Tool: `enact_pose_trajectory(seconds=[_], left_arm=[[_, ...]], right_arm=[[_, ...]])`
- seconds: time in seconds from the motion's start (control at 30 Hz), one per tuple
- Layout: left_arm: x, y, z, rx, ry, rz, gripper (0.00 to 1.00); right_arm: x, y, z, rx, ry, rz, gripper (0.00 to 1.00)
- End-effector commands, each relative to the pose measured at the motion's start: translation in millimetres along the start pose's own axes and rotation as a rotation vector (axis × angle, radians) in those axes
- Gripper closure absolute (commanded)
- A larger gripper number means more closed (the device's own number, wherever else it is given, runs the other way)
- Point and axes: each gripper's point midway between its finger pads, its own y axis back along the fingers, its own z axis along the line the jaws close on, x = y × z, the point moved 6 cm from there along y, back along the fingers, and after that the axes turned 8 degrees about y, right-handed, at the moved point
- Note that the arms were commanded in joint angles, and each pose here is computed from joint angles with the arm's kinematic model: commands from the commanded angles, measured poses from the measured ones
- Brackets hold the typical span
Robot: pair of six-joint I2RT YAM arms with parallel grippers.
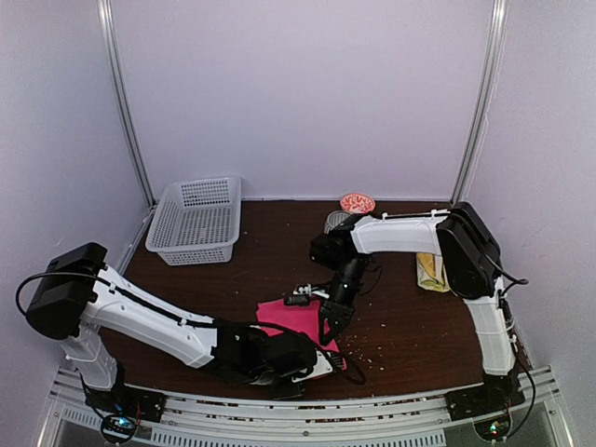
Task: Roll the towels
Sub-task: Roll the towel at the center of the board.
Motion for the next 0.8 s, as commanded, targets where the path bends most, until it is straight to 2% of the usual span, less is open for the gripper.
enact_pose_trajectory(seconds=[0.0, 0.13, 0.27, 0.37, 0.57, 0.77], left_arm=[[-2, 6, -3, 0.043, 0.006, -0.038, 0.9], [-4, 6, -3, 0.041, -0.004, -0.04, 0.91], [-7, 9, -3, 0.044, -0.002, -0.055, 0.91], [-11, 14, -2, 0.051, 0.005, -0.072, 0.91], [-19, 20, -11, 0.141, 0.033, -0.098, 0.92], [-9, 10, -9, 0.284, 0.116, -0.082, 0.94]], right_arm=[[-24, 37, -13, 0.148, 0.042, -0.08, 0.68], [-47, 33, -35, 0.144, 0.02, -0.13, 0.7], [-50, 18, -63, 0.181, -0.032, -0.137, 0.72], [-46, 17, -93, 0.333, -0.096, -0.125, 0.73], [-35, 47, -129, 0.573, -0.221, -0.153, 0.76], [-52, 49, -91, 0.383, -0.092, -0.212, 0.74]])
